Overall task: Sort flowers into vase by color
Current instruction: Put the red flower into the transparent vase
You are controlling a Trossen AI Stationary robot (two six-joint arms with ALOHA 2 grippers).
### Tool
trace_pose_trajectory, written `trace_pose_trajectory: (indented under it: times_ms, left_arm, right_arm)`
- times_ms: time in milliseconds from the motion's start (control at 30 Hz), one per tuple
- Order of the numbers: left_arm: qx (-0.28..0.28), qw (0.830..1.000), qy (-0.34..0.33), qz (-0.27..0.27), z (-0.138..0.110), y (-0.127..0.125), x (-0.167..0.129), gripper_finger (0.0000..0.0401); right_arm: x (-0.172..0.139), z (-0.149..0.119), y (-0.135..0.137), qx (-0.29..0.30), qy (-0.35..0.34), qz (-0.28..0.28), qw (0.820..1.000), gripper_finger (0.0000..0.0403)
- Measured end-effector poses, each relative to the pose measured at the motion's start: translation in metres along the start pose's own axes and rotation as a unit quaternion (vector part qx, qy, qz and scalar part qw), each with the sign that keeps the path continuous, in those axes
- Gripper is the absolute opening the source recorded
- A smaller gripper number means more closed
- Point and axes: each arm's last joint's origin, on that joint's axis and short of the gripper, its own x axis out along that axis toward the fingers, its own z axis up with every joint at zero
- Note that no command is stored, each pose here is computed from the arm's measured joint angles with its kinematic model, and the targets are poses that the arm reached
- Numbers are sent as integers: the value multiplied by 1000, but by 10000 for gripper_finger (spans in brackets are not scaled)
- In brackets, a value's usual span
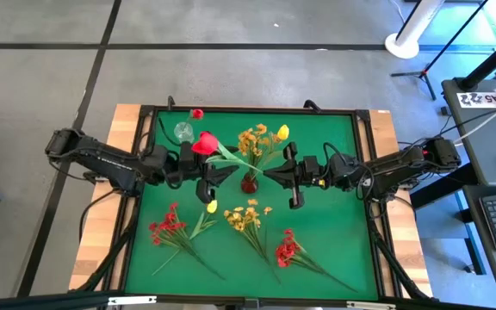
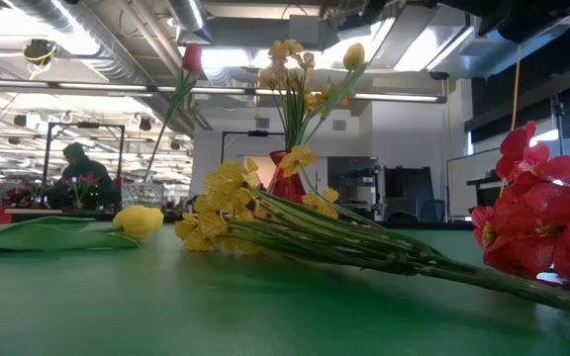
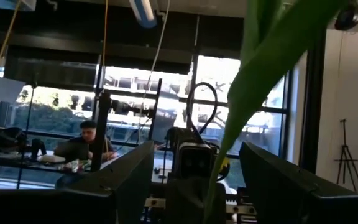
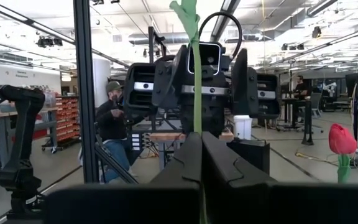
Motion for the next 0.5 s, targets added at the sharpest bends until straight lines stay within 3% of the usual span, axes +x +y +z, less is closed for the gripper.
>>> trace_pose_trajectory:
  times_ms: [500]
  left_arm:
    - [-14, 1000, -9, -9, 0, 3, 2, 234]
  right_arm:
    - [0, -2, 0, -1, 11, -5, 1000, 0]
